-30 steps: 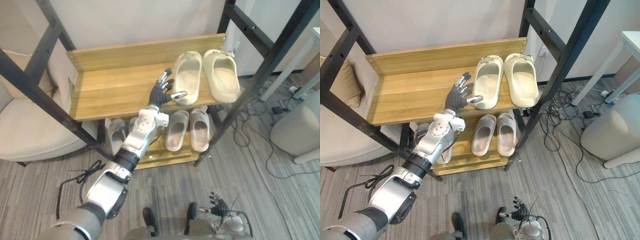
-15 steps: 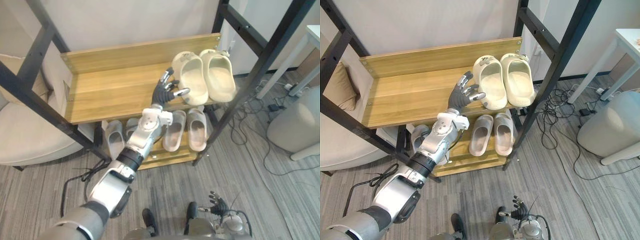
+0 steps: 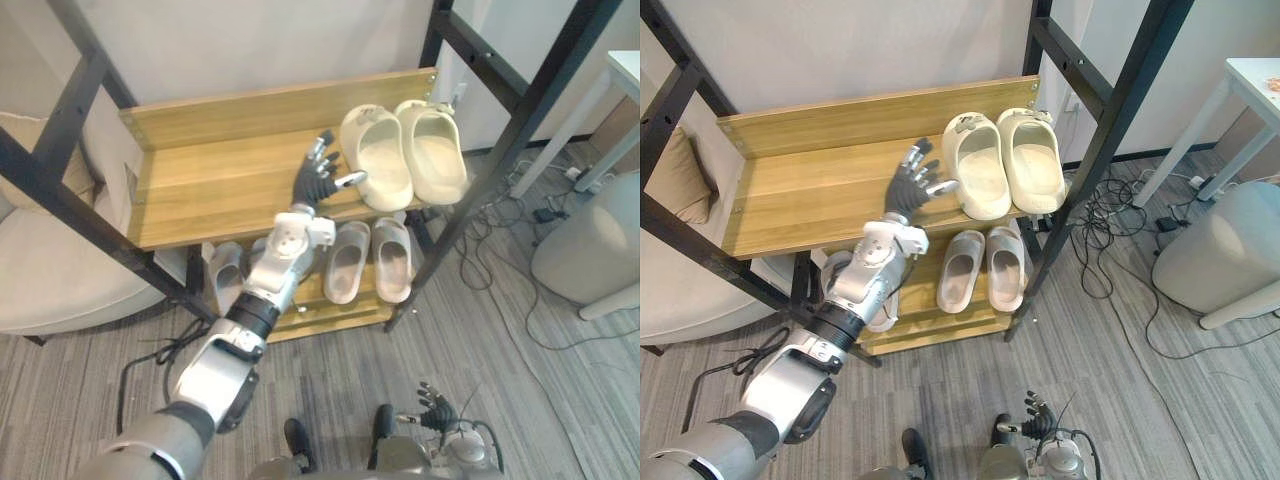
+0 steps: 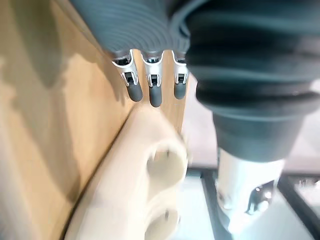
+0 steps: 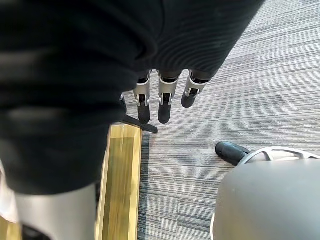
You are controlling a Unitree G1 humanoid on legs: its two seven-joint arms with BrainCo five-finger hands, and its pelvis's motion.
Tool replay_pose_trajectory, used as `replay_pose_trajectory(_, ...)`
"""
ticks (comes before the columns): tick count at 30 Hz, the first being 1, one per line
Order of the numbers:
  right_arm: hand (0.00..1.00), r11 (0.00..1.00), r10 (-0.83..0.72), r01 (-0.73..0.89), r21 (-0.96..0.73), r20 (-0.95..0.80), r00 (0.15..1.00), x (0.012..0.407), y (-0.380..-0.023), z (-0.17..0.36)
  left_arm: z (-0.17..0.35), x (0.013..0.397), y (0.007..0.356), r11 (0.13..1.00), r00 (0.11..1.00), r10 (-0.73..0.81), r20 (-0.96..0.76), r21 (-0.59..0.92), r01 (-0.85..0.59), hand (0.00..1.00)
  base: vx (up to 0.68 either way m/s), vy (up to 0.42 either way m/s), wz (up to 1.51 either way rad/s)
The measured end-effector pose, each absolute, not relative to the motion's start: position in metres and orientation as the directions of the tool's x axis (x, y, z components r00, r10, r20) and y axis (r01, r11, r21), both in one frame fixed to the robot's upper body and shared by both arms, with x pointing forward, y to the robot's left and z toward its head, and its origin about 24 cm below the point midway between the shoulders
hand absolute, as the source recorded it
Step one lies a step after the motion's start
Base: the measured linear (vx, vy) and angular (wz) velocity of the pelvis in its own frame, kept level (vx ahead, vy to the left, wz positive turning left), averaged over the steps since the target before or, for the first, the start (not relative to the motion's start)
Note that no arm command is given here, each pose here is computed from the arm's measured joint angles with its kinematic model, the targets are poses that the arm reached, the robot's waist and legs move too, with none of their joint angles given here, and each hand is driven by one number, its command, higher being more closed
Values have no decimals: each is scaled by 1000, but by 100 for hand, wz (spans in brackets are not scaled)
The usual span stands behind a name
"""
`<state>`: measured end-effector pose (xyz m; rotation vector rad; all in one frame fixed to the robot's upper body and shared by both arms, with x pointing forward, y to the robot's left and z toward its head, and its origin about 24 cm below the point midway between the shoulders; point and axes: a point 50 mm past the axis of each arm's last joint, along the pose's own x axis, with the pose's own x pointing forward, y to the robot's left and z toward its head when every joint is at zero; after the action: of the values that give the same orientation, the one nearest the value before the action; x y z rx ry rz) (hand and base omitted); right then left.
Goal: Organize the slippers on the shoe rack
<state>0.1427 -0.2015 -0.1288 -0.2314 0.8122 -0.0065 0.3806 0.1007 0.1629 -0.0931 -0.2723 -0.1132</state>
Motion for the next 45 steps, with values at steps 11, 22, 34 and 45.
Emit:
replay_pose_trajectory(11,0,975,-82,-101,-197,-748,659,136,-204,-133,208,372,130,987,891,-114,439,-51,151,0,6,3,22)
replay_pose_trajectory(22,0,973,-69,-136,-189,-793,606,123,-205,-141,216,296,78,848,667,-414,620,-5,530,0,2,17,25)
replay_pose_trajectory(34,0,974,-48,-154,-168,-812,581,116,-197,-146,66,220,118,855,899,-406,164,-281,437,0,-18,-3,14)
replay_pose_trajectory(45,0,974,-44,-153,-165,-806,591,120,-195,-146,-71,163,168,986,873,-165,-459,-74,148,0,-2,-8,3)
